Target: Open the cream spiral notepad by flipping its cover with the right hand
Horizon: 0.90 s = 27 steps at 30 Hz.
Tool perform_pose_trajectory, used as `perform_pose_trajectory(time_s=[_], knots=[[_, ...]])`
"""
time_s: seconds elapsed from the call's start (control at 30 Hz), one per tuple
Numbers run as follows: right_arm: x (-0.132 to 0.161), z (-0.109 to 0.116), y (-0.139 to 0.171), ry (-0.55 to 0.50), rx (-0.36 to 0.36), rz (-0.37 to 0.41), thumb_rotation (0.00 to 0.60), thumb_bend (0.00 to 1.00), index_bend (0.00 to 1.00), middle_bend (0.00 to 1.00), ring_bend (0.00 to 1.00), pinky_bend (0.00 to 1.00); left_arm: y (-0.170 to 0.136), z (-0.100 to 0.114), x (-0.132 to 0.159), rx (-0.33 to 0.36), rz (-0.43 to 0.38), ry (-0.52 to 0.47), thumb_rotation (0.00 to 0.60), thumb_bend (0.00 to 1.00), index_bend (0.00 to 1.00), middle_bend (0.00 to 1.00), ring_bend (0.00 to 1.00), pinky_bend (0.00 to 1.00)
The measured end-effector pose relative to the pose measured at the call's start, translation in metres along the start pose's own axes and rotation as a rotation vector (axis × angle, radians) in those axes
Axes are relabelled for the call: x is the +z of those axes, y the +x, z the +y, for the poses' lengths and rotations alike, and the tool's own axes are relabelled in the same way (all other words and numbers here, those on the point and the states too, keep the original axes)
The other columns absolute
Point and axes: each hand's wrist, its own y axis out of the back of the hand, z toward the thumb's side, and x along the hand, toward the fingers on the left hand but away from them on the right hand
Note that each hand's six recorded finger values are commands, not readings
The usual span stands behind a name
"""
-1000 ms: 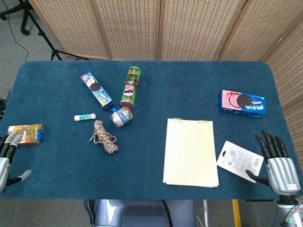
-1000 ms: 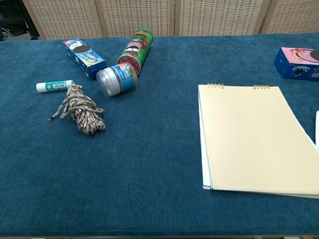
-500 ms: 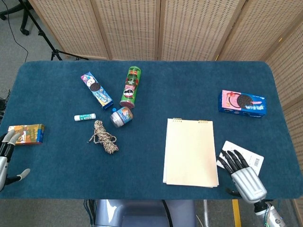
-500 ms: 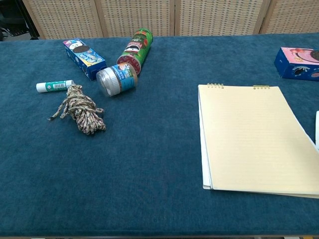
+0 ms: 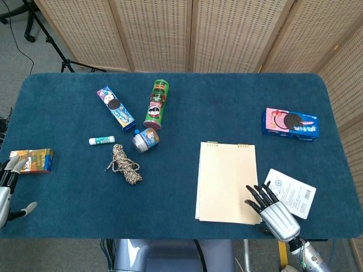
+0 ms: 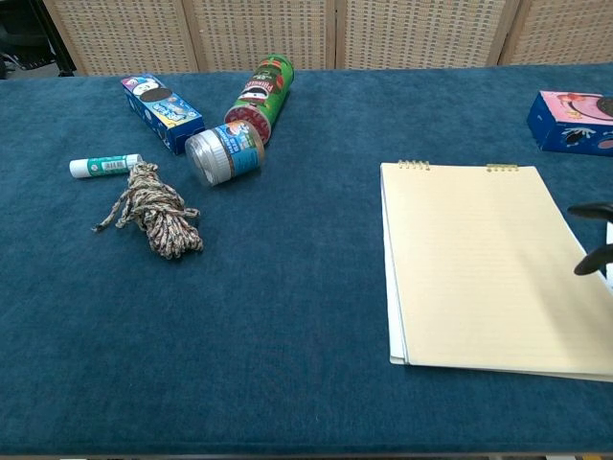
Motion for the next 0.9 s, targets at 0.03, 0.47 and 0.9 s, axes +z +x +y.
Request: perform_pose_trajectory(time_s=[0.03,0.47,0.9], knots=[[0.0,-0.003,-0.002,0.006,0.008,0.006,0.6,0.01,0.25,0.03,0.0,0.0,0.0,0.0,0.0,0.0,0.002,0.002,0.6,0.0,0.0,0.0,0.0,0.0],[-0.003,-0.017,-0.01,0.055,0.03,0.013,0.6,0.05,0.26,0.03,0.0,0.0,0.002,-0.004,0.001,-0.005,0.009,0.014,0.6,0.0,0.0,0.0,0.0,0.0],[-0.006,-0.018,-0.017,0.051,0.015,-0.004,0.6,0.21,0.27,0.05,0.0,0.0,0.001,-0.002,0.001,-0.001,0.005,0.003,0.6,0.0,0.0,0.0,0.0,0.0]])
